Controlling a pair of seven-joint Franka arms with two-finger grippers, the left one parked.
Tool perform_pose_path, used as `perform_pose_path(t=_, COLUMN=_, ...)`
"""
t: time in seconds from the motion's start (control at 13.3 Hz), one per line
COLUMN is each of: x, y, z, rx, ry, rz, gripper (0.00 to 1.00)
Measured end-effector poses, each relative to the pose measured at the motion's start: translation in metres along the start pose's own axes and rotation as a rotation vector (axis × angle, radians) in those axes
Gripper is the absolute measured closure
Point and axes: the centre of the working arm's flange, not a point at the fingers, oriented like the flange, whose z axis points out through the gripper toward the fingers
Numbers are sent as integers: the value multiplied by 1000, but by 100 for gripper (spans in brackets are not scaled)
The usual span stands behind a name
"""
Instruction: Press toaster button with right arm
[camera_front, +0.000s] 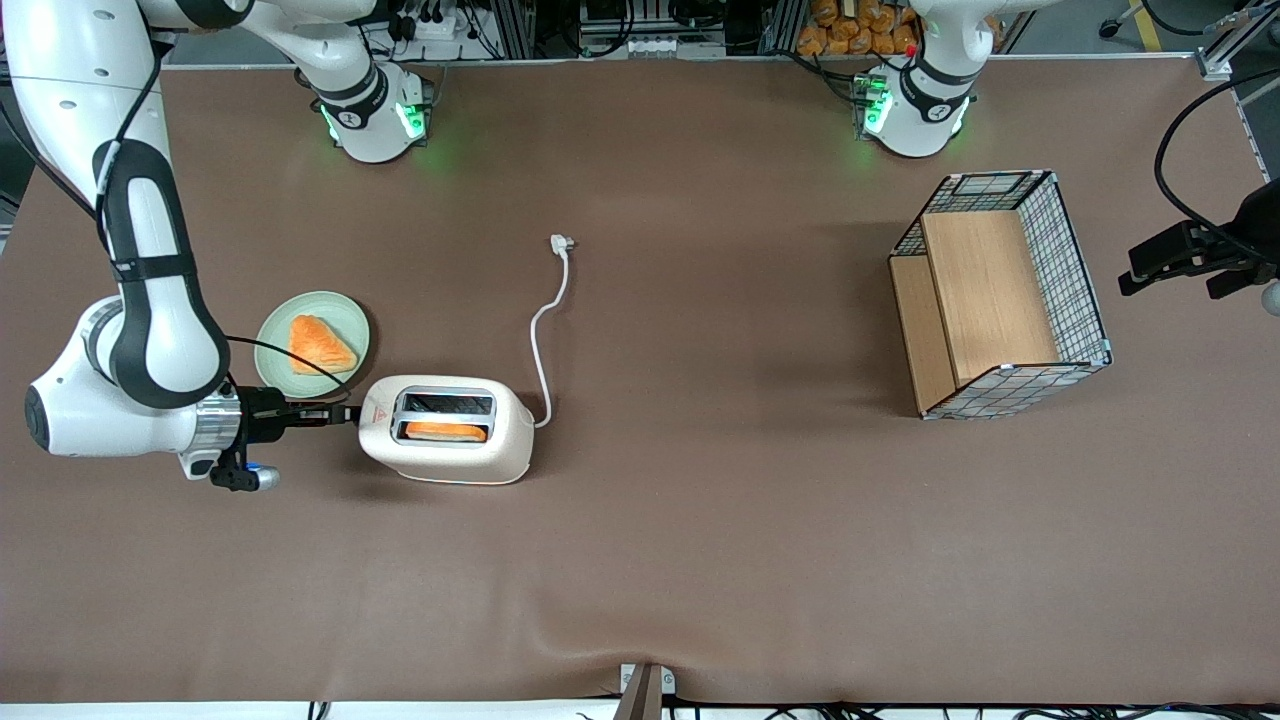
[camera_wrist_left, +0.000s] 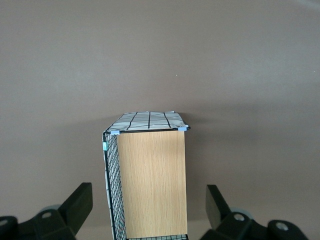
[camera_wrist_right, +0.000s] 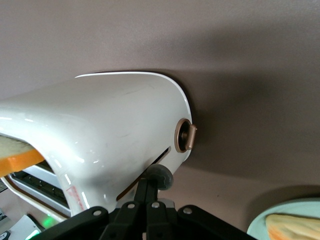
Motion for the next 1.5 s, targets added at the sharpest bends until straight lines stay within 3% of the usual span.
perform_pose_path(t=0.22, x=5, y=16, z=11, rx=46, ry=-4, rz=5, gripper=99)
perform_pose_path(t=0.75, x=10, y=34, z=25, rx=104, ry=-1, rz=12, gripper=99)
perform_pose_path(t=1.5, x=11, y=21, z=8, rx=108, ry=5, rz=-35, gripper=99)
